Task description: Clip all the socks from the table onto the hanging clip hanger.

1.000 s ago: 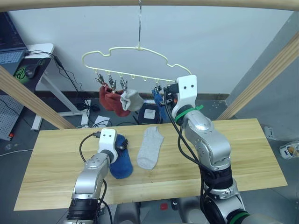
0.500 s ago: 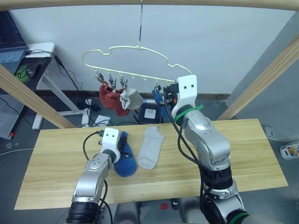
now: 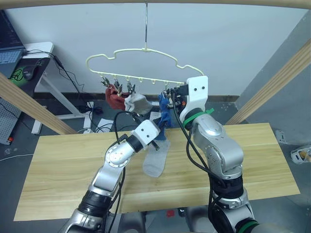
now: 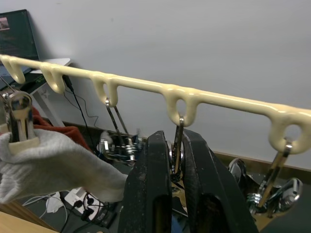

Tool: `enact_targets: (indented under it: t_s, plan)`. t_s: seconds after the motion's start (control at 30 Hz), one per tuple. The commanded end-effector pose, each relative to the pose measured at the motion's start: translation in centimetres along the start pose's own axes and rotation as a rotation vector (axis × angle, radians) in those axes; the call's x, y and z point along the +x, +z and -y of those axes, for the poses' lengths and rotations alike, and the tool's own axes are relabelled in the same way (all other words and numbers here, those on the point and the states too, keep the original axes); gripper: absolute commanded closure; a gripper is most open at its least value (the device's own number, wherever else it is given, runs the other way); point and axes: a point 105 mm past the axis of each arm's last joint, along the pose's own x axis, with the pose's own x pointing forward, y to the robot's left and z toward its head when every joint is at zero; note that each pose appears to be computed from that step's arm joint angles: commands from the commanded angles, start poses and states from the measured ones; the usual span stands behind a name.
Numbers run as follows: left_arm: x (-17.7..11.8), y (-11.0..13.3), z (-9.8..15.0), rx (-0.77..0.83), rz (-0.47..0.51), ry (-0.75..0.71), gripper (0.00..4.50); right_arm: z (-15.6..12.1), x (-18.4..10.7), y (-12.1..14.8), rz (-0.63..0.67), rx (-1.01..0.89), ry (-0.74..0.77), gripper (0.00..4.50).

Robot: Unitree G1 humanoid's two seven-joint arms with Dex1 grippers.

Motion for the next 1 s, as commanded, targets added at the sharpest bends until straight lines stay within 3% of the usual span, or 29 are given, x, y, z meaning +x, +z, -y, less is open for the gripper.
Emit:
enact_targets:
  t_s: [0.03, 0.43, 1.0]
  plan:
    - [1.0, 0.8, -0.2, 0.083, 0.057, 0.02, 4.5, -0.7, -0.7, 2.0, 0.072, 0.003, 0.036, 4.49]
    - [3.1, 1.4, -0.6, 0.188, 0.133, 0.061, 4.5, -1.2, -1.0, 2.5, 0.078, 0.001, 0.067, 4.49]
    - [3.7, 1.7, -1.2, 0.23, 0.154, 0.075, 4.5, -1.4, -1.3, 1.5, 0.04, -0.028, 0.077, 4.49]
